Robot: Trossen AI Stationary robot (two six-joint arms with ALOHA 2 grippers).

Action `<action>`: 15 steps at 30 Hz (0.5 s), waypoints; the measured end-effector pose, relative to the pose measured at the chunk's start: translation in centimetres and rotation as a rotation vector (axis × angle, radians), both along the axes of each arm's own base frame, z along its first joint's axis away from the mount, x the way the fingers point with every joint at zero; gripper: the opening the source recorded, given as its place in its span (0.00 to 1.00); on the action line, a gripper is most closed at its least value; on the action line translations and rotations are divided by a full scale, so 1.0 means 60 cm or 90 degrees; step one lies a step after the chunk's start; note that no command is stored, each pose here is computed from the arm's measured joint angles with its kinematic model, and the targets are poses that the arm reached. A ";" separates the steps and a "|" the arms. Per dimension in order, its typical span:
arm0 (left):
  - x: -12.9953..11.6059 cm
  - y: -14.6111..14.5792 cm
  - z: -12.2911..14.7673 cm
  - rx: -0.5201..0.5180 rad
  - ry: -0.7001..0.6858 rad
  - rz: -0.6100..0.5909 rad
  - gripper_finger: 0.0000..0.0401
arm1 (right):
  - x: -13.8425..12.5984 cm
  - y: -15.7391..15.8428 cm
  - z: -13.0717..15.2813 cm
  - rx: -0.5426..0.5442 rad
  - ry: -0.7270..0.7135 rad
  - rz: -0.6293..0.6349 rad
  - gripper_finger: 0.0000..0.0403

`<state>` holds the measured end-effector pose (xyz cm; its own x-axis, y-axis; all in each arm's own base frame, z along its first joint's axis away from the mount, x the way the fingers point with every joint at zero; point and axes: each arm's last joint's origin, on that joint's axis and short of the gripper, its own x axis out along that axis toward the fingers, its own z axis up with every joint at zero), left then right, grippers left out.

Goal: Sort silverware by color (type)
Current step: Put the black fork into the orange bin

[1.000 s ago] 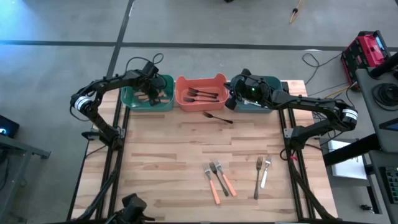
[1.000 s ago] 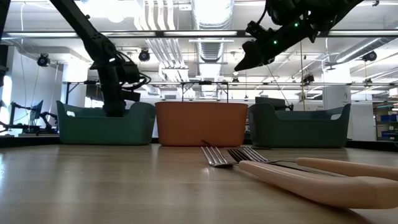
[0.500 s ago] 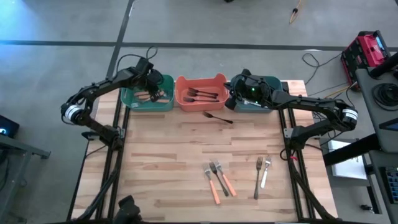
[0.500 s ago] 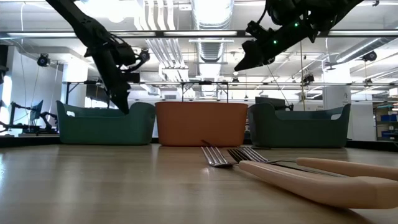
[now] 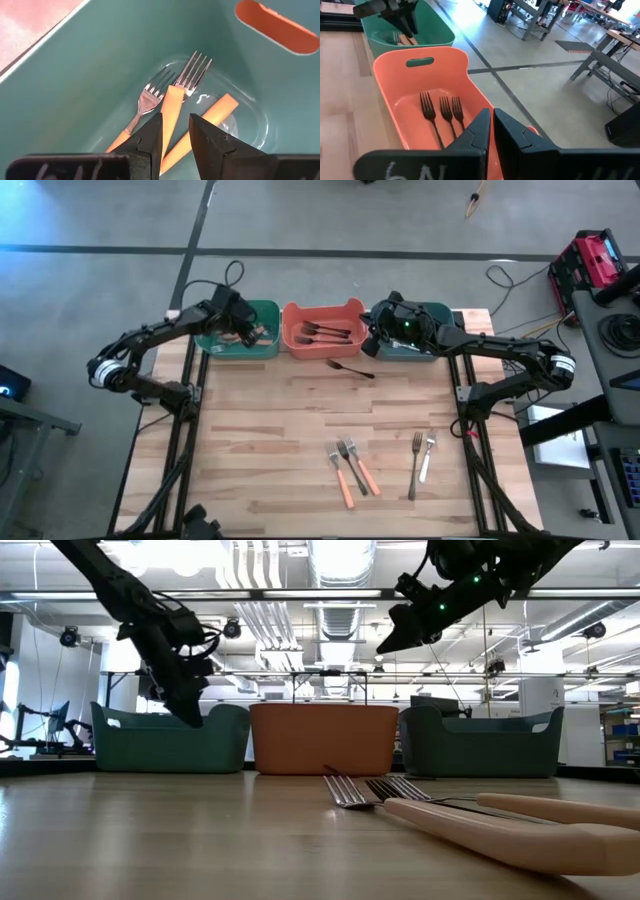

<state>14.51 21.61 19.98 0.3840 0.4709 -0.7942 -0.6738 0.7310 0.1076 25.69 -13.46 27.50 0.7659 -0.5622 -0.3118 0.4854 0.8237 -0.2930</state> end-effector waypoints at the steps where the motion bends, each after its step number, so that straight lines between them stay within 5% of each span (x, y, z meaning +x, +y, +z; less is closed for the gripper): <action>1: -0.001 -0.002 -0.002 0.003 -0.008 0.006 0.19 | 0.000 0.000 0.000 0.000 0.000 0.000 0.03; 10: -0.012 -0.008 -0.027 0.051 -0.032 0.129 0.19 | 0.000 0.000 0.000 0.000 0.000 0.000 0.03; 15: -0.010 -0.020 -0.041 0.057 -0.051 0.121 0.19 | 0.000 0.000 0.000 0.007 -0.005 -0.003 0.03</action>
<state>13.89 20.38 17.54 0.3413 0.6085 -0.7164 -0.8079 0.5795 0.1073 25.69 -13.46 27.50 0.7658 -0.5624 -0.3117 0.4919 0.8246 -0.2794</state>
